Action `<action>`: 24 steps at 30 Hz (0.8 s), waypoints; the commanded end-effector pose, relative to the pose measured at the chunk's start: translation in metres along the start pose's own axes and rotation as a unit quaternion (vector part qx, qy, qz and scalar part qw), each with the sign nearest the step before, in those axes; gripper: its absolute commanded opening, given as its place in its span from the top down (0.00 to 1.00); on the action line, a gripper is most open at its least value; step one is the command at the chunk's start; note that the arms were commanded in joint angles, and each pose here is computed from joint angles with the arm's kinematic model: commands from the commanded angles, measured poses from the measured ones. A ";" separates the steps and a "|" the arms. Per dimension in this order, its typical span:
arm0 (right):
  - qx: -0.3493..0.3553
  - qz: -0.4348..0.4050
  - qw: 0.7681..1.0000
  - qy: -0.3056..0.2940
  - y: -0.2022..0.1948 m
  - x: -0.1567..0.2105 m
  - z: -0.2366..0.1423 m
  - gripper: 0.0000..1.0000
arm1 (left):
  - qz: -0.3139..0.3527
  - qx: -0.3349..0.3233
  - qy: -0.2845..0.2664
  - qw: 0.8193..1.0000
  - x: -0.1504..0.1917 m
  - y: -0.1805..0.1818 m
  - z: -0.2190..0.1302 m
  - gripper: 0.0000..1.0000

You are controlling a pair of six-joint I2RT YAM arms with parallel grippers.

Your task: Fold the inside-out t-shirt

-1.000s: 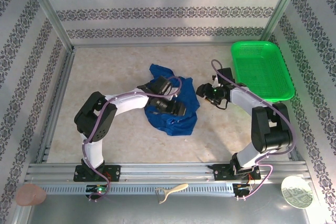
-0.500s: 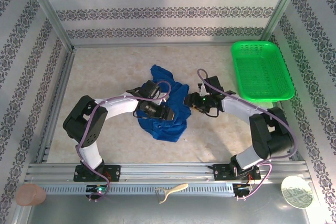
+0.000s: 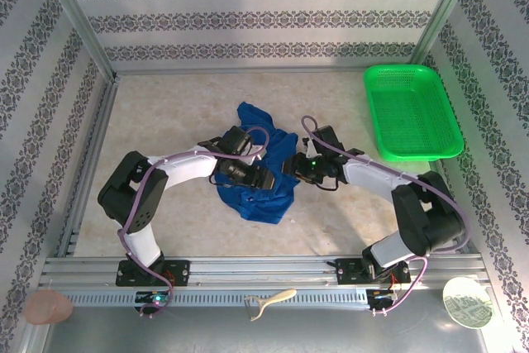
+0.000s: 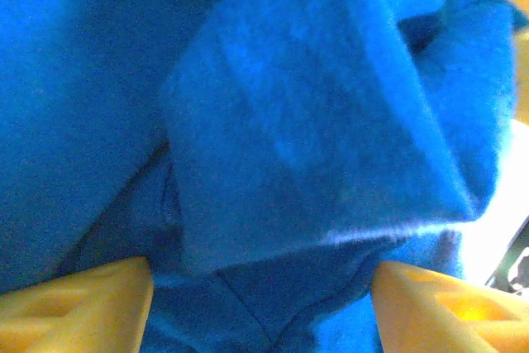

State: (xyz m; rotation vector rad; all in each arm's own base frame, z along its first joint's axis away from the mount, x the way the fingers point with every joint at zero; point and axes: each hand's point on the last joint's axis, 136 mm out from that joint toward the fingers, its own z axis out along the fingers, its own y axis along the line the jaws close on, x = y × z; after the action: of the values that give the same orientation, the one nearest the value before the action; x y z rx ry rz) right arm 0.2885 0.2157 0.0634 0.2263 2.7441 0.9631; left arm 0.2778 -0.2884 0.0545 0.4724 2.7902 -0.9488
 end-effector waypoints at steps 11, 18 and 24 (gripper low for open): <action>-0.062 -0.005 0.992 -0.114 0.050 -0.066 -0.072 1.00 | 0.006 -0.039 0.016 0.999 0.020 0.034 -0.033 0.31; -0.101 -0.017 0.981 -0.163 0.076 -0.065 -0.116 1.00 | -0.036 -0.068 0.028 0.997 0.025 0.074 -0.025 0.33; -0.090 -0.002 0.987 -0.134 0.057 -0.052 -0.094 1.00 | -0.013 -0.049 -0.033 0.998 -0.012 0.048 -0.062 0.33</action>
State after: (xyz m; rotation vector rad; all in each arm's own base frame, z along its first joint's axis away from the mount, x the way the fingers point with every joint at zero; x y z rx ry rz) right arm 0.3232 0.1908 0.1973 0.2685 2.3512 1.0755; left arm 0.2898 -0.2158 0.0399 0.3460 2.8712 -0.8076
